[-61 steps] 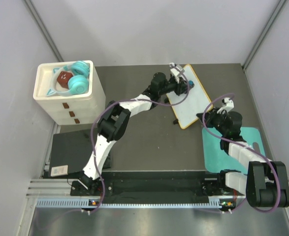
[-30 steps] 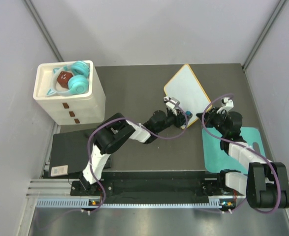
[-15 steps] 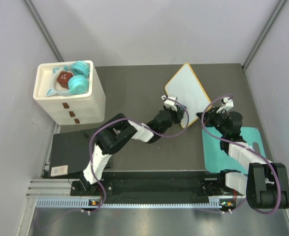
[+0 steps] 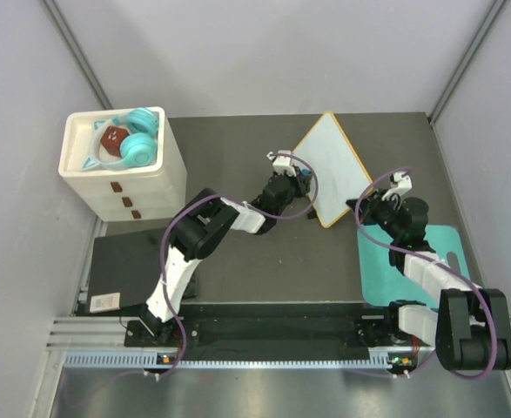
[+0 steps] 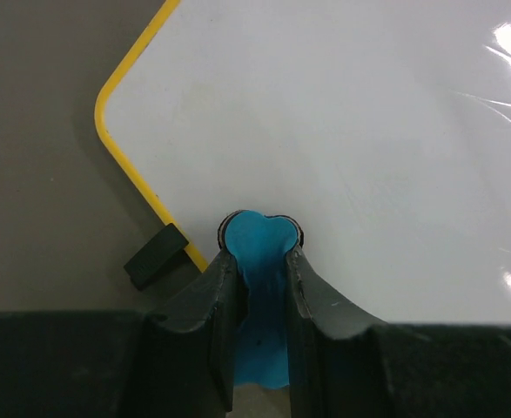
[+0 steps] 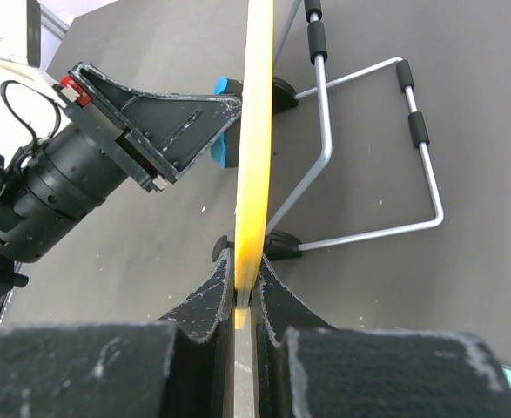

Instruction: Erase the whiteboard

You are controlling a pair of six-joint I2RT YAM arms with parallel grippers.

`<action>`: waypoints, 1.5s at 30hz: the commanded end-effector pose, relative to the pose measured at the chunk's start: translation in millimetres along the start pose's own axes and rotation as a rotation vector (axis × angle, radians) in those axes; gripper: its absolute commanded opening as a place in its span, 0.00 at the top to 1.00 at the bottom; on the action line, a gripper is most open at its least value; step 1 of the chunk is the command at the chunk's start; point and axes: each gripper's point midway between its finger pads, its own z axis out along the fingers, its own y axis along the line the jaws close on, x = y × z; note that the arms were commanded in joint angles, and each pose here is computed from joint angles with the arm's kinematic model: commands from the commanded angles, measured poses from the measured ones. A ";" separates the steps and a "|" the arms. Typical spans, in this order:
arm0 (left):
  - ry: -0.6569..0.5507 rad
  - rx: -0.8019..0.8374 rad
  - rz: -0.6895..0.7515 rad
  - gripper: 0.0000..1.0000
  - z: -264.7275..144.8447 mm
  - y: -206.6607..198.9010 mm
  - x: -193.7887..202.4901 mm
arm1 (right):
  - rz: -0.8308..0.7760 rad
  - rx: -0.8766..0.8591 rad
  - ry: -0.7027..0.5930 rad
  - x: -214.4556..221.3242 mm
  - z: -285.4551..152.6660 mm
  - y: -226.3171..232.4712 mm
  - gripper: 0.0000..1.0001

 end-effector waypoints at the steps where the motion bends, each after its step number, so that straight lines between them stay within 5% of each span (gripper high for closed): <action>1: -0.035 0.234 -0.081 1.00 -6.4 -62.1 -9.3 | -0.086 -0.034 -0.036 -11.8 0.4 8.0 1.00; 7: -0.067 0.353 -0.108 1.00 -27.8 -99.1 -1.0 | -0.084 -0.034 -0.034 -11.0 0.3 8.1 1.00; 15: 0.028 0.715 -0.201 1.00 -62.3 -157.3 18.8 | -0.076 -0.035 -0.028 -9.8 1.6 7.3 1.00; 27: 0.164 0.800 -0.121 1.00 -93.2 -191.9 39.7 | -0.046 -0.011 -0.004 -8.0 6.9 2.0 1.00; 33: 0.206 0.761 -0.121 1.00 -94.6 -194.2 48.1 | -0.039 -0.012 0.002 -6.8 8.0 1.3 1.00; 45: -0.153 0.304 0.126 1.00 -107.4 -109.4 -57.2 | 0.012 0.028 0.076 4.7 15.4 -8.5 1.00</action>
